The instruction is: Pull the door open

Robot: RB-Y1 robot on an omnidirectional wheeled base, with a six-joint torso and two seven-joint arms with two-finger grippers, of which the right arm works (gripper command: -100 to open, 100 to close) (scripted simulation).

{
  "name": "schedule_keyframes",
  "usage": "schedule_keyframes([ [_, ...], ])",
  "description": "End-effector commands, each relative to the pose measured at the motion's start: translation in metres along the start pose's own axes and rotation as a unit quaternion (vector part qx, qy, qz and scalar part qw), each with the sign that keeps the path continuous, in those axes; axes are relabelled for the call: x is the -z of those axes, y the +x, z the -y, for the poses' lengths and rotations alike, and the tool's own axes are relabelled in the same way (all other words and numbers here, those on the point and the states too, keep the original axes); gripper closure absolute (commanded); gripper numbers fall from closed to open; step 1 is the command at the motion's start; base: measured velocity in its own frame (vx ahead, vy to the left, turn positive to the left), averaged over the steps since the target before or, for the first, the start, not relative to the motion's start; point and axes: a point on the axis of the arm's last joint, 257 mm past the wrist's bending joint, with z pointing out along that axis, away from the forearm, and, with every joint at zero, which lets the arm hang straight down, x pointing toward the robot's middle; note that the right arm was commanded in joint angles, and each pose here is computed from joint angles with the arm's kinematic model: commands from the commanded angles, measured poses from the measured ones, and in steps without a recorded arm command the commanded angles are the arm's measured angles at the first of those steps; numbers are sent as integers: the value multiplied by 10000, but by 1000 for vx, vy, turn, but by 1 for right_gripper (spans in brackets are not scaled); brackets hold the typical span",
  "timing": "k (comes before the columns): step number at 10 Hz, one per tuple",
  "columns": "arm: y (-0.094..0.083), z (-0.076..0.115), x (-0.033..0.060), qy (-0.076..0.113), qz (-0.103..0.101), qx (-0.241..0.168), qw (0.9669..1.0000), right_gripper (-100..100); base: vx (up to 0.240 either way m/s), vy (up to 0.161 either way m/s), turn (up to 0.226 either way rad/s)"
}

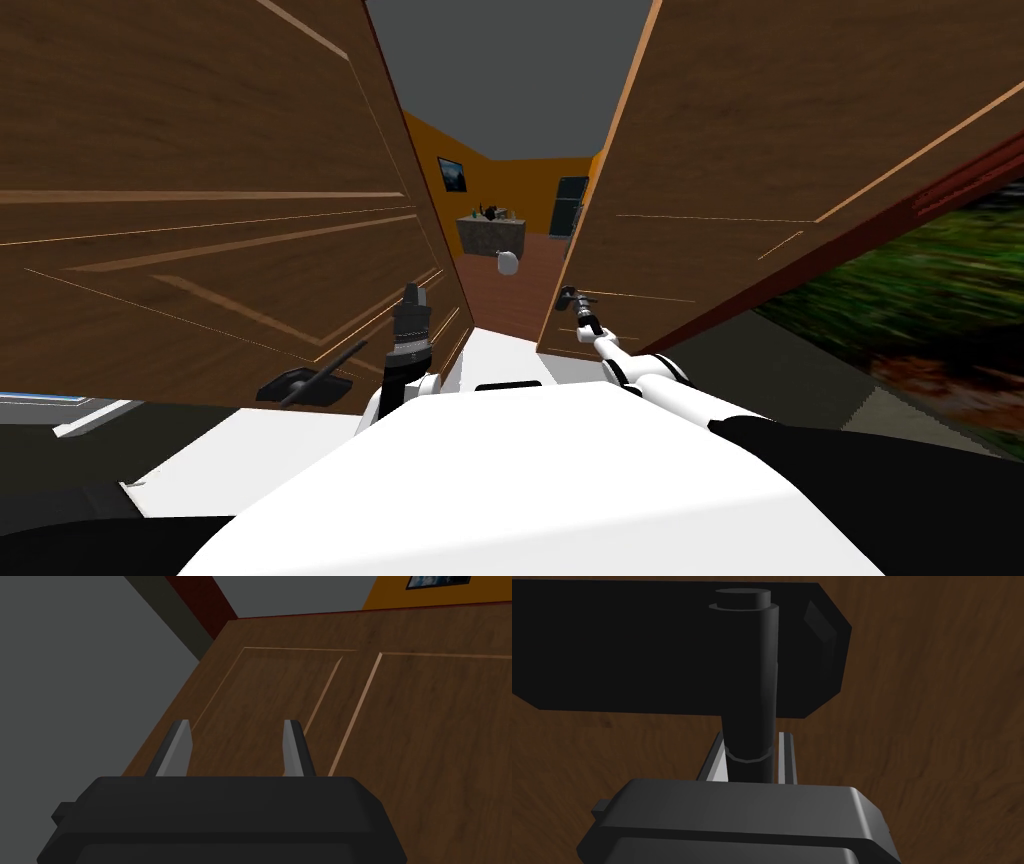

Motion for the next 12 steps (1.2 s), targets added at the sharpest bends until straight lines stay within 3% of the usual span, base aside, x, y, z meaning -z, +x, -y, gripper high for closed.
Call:
schedule_keyframes([
  [1, 65, 1, -4, -2, -103, -8, 9999, 100, -238, -79, 104],
  [5, 213, -1, -5, 1, -343, -14, 9994, 100, -234, -84, 103],
  [6, 194, -10, -9, -10, -313, -8, 9995, 100, -96, -20, 23],
  [12, 448, 2, 24, 0, -757, -9, 9971, 100, -214, -97, 103],
])
